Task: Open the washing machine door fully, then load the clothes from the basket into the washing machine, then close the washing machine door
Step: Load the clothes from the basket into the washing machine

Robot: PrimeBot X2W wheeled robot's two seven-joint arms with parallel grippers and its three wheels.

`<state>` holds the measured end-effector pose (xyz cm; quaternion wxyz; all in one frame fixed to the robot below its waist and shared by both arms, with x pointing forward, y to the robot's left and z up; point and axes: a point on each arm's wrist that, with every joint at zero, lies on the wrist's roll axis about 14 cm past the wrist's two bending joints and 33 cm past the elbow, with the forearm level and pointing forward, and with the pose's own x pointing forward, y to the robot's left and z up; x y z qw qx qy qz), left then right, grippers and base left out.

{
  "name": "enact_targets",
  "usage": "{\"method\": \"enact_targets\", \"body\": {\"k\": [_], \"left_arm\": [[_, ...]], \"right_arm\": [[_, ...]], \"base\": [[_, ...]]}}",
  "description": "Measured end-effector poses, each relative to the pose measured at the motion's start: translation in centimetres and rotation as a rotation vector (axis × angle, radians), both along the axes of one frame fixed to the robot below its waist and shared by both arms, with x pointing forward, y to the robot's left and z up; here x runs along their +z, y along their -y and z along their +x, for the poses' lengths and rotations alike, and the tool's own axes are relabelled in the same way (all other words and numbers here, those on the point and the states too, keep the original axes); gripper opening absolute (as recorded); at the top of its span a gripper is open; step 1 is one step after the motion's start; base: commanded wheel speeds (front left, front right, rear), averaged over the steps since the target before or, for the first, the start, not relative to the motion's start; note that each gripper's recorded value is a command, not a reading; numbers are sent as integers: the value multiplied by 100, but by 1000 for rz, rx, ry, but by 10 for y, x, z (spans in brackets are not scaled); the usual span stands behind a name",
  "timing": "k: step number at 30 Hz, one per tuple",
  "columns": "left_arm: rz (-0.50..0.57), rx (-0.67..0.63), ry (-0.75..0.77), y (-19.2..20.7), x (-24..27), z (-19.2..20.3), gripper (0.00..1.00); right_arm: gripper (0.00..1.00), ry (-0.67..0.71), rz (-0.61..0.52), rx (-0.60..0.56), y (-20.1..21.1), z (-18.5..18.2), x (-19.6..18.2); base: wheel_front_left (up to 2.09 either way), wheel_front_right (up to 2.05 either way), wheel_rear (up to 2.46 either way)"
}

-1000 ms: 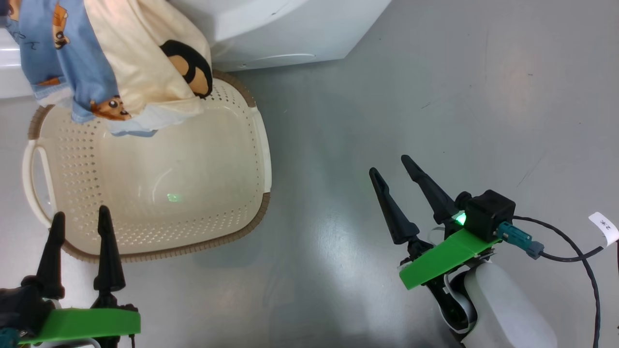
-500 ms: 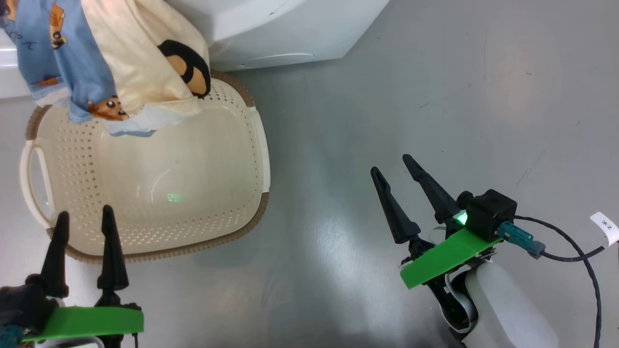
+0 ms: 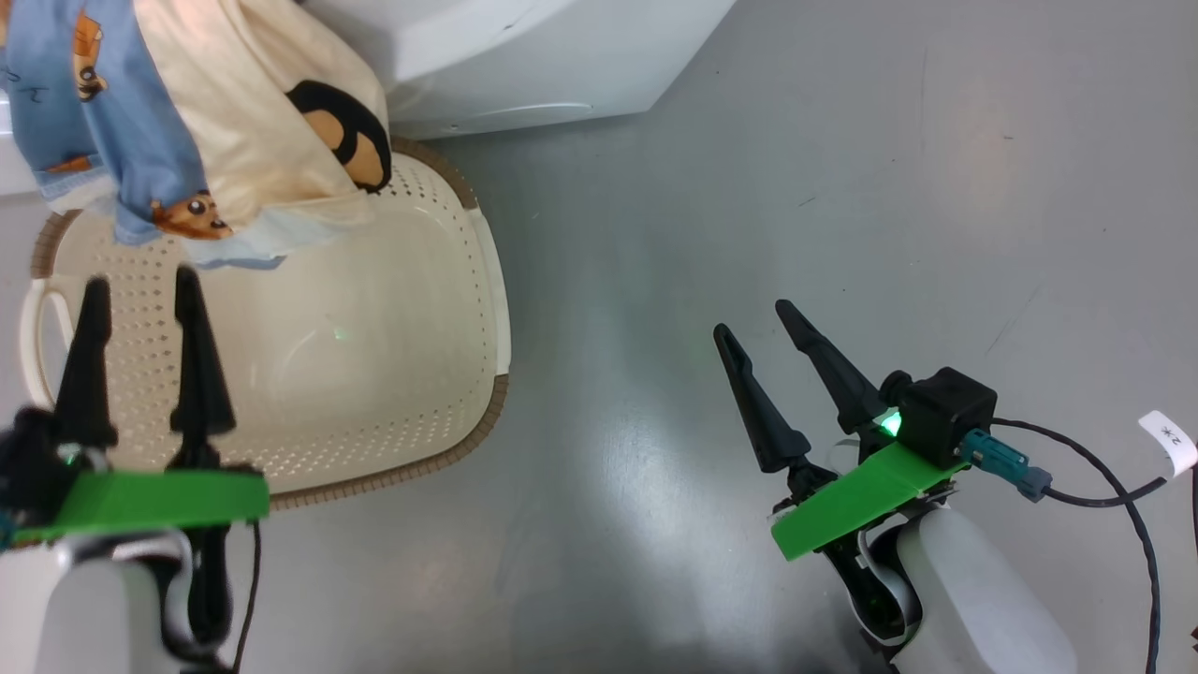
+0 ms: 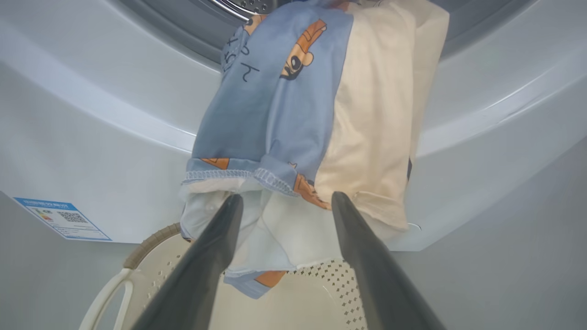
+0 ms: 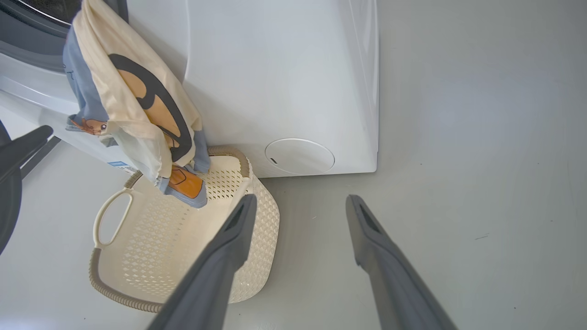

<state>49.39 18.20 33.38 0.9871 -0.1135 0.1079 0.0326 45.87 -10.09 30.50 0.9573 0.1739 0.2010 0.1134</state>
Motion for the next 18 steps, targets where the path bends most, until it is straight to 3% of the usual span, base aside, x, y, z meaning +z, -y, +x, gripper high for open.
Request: {"method": "enact_targets", "body": {"k": [11,18], "left_arm": [[-32,-76,-37,28,-27,34,100],[-41,-40,-127,23,-60,37,100]], "right_arm": [[100,-15,-5,-16,4,-3,-4],[100,-35,-13,-25,9,-7,-11]], "base": [[0,0,0],[0,0,0]]}}
